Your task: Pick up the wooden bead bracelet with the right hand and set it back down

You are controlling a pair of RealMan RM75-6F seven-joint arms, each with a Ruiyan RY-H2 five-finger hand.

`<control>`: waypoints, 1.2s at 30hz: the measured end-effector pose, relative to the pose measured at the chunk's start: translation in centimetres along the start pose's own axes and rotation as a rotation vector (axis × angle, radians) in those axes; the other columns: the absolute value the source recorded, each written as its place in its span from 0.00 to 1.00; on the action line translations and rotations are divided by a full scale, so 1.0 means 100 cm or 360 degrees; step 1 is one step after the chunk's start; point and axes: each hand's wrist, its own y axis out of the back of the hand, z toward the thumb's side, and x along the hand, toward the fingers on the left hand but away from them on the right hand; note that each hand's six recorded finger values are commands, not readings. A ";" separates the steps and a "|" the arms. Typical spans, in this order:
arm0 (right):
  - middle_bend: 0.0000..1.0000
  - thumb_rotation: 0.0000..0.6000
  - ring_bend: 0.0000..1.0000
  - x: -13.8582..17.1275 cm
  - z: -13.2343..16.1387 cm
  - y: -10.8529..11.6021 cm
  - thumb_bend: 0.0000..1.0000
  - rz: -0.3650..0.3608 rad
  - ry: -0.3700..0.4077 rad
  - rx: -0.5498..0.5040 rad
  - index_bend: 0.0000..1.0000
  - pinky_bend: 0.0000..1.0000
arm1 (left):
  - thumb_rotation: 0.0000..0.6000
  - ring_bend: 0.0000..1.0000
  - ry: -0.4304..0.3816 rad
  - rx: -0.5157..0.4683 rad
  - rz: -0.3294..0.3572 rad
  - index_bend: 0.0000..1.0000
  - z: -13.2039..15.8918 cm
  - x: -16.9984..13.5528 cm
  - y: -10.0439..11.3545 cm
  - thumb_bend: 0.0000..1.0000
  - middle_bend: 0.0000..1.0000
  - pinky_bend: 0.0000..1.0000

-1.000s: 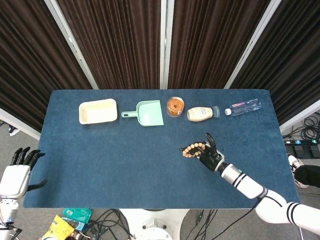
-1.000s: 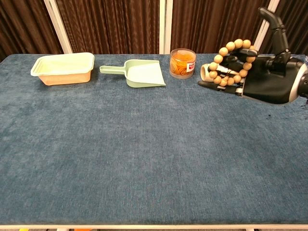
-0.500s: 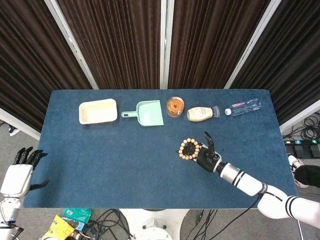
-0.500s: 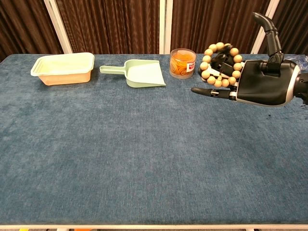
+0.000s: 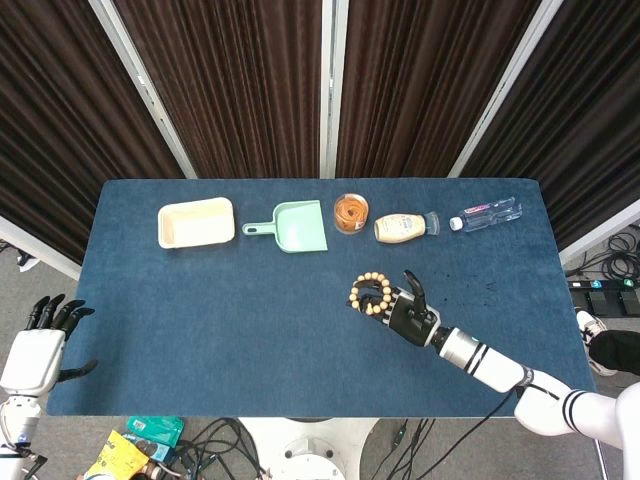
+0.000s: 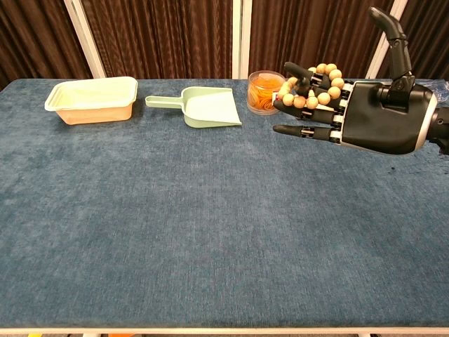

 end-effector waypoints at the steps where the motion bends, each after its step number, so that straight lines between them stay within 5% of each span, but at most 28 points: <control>1: 0.58 0.22 0.29 0.000 0.000 0.001 0.38 -0.0008 0.0010 0.0041 0.46 0.00 | 1.00 0.04 0.0000 0.0000 0.0000 0.26 0.000 0.000 0.000 0.00 0.17 0.05; 7: 0.65 0.22 0.37 -0.002 0.001 0.009 0.52 -0.0127 0.0107 0.0408 0.59 0.00 | 1.00 0.04 -0.0002 0.0000 -0.0010 0.26 0.001 0.000 -0.002 0.00 0.17 0.05; 16: 0.66 0.22 0.38 -0.001 0.003 0.022 0.53 -0.0394 0.0238 0.0868 0.60 0.01 | 1.00 0.04 -0.0009 0.0002 -0.0012 0.26 0.002 0.003 -0.003 0.00 0.17 0.05; 25: 0.66 0.22 0.37 -0.002 -0.001 0.023 0.59 -0.0467 0.0302 0.0883 0.61 0.01 | 1.00 0.04 -0.0001 0.0000 -0.0011 0.26 0.001 0.003 -0.003 0.00 0.17 0.05; 36: 0.66 0.22 0.37 -0.006 -0.001 0.027 0.62 -0.0441 0.0219 0.0741 0.47 0.01 | 1.00 0.04 0.0001 0.0005 -0.0025 0.26 0.001 0.005 -0.004 0.00 0.17 0.05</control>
